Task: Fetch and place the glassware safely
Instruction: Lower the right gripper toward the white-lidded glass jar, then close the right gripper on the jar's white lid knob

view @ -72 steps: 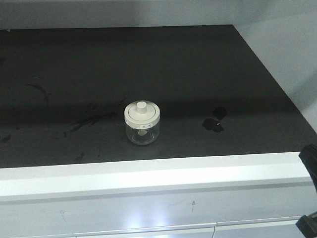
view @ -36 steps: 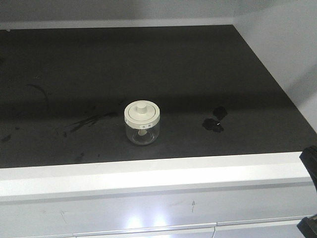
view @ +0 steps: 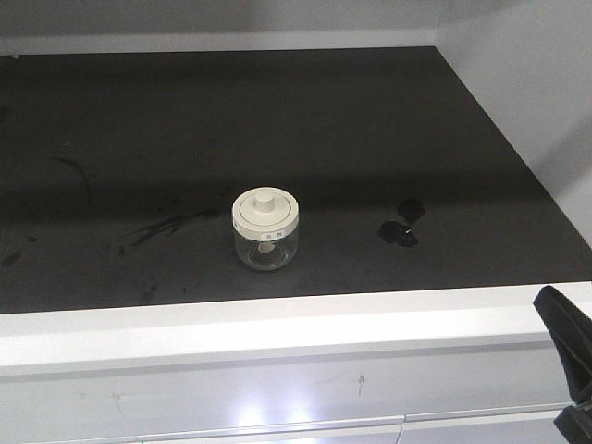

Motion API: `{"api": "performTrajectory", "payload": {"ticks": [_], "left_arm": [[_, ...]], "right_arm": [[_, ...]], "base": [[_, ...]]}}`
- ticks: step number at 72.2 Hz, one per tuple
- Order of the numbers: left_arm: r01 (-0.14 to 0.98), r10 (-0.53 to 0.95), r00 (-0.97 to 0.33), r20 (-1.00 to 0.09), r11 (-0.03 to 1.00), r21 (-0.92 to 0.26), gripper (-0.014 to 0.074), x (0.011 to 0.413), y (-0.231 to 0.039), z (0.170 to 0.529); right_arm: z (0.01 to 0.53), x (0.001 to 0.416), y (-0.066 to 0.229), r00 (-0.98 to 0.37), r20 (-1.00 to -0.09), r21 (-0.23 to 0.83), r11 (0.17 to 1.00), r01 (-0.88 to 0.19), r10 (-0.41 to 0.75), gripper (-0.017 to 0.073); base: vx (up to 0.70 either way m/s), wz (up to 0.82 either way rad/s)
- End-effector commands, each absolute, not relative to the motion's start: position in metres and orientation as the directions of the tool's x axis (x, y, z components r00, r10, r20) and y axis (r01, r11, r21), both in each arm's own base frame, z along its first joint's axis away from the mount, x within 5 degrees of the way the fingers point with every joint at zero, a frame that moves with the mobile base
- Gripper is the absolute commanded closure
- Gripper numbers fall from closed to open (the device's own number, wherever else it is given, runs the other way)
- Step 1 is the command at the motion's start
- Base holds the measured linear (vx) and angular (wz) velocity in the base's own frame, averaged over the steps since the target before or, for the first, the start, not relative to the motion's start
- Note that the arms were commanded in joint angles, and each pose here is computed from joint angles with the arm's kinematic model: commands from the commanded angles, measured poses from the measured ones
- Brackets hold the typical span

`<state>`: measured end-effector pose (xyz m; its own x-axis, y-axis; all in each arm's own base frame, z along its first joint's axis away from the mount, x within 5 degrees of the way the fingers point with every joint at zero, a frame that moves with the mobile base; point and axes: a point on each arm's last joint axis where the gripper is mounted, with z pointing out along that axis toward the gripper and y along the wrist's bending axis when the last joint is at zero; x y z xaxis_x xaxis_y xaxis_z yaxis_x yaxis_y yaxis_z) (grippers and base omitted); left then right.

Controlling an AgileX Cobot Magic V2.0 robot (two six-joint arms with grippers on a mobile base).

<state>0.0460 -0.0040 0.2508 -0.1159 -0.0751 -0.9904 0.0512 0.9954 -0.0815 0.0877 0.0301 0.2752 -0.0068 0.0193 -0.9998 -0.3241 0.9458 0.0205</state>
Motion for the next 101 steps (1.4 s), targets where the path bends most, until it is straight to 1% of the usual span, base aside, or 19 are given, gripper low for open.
{"api": "performTrajectory", "payload": {"ticks": [1,8,18,22,27,33,40,44,52,56,58,64,71,89,98,101], "left_arm": [[0.057,-0.096,-0.035,-0.995,0.994,-0.098,0.0601,0.046,-0.004,0.264],[0.057,-0.096,-0.035,-0.995,0.994,-0.098,0.0601,0.046,-0.004,0.264],[0.057,-0.096,-0.035,-0.995,0.994,-0.098,0.0601,0.046,-0.004,0.264],[0.057,-0.096,-0.035,-0.995,0.994,-0.098,0.0601,0.046,-0.004,0.264],[0.057,-0.096,-0.035,-0.995,0.994,-0.098,0.0601,0.046,-0.004,0.264],[0.057,-0.096,-0.035,-0.995,0.994,-0.098,0.0601,0.046,-0.004,0.264],[0.057,-0.096,-0.035,-0.995,0.994,-0.098,0.0601,0.046,-0.004,0.264],[0.057,-0.096,-0.035,-0.995,0.994,-0.098,0.0601,0.046,-0.004,0.264],[0.057,-0.096,-0.035,-0.995,0.994,-0.098,0.0601,0.046,-0.004,0.264],[0.057,-0.096,-0.035,-0.995,0.994,-0.098,0.0601,0.046,-0.004,0.264],[0.057,-0.096,-0.035,-0.995,0.994,-0.098,0.0601,0.046,-0.004,0.264],[0.057,-0.096,-0.035,-0.995,0.994,-0.098,0.0601,0.046,-0.004,0.264],[0.057,-0.096,-0.035,-0.995,0.994,-0.098,0.0601,0.046,-0.004,0.264],[0.057,-0.096,-0.035,-0.995,0.994,-0.098,0.0601,0.046,-0.004,0.264],[0.057,-0.096,-0.036,-0.995,0.994,-0.098,0.0601,0.046,-0.004,0.264],[0.057,-0.096,-0.036,-0.995,0.994,-0.098,0.0601,0.046,-0.004,0.264]], "right_arm": [[0.293,0.092,0.03,0.102,-0.994,0.01,0.95,-0.311,0.044,0.0067],[0.297,0.101,0.033,0.101,-0.994,0.008,0.952,-0.307,0.041,0.0059],[0.311,0.125,0.041,0.051,-0.998,0.008,0.951,-0.308,0.025,0.0059],[0.318,0.135,0.048,0.037,-0.999,0.009,0.945,-0.327,0.022,0.006],[0.325,0.147,0.059,0.038,-0.999,-0.003,0.931,-0.364,0.012,0.006],[0.331,0.164,0.077,0.071,-0.997,-0.025,0.911,-0.411,0.004,0.006],[0.333,0.185,0.097,0.097,-0.995,-0.024,0.897,-0.442,0.021,0.006],[0.328,0.2,0.108,0.072,-0.997,-0.012,0.891,-0.453,0.024,0.006],[0.323,0.227,0.127,0.013,-0.998,0.053,0.884,-0.465,0.067,0.006],[0.32,0.24,0.137,-0.007,-0.997,0.068,0.879,-0.472,0.074,0.006],[0.319,0.246,0.141,-0.012,-0.997,0.072,0.876,-0.477,0.075,0.006],[0.322,0.26,0.156,0.003,-0.999,0.038,0.864,-0.502,0.045,0.006],[0.32,0.278,0.169,-0.003,-0.999,0.034,0.851,-0.524,0.038,0.006],[0.314,0.307,0.193,-0.027,-0.998,0.057,0.814,-0.578,0.051,0.006],[0.308,0.313,0.205,0.002,-0.999,0.032,0.768,-0.639,0.042,0.006],[0.305,0.315,0.208,-0.006,-0.998,0.045,0.755,-0.655,0.055,0.006]], "base": [[0.0,0.0],[0.0,0.0],[0.0,0.0],[0.0,0.0],[0.0,0.0],[0.0,0.0],[0.0,0.0],[0.0,0.0],[0.0,0.0],[0.0,0.0],[0.0,0.0],[0.0,0.0],[0.0,0.0],[0.0,0.0],[0.0,0.0],[0.0,0.0]]}}
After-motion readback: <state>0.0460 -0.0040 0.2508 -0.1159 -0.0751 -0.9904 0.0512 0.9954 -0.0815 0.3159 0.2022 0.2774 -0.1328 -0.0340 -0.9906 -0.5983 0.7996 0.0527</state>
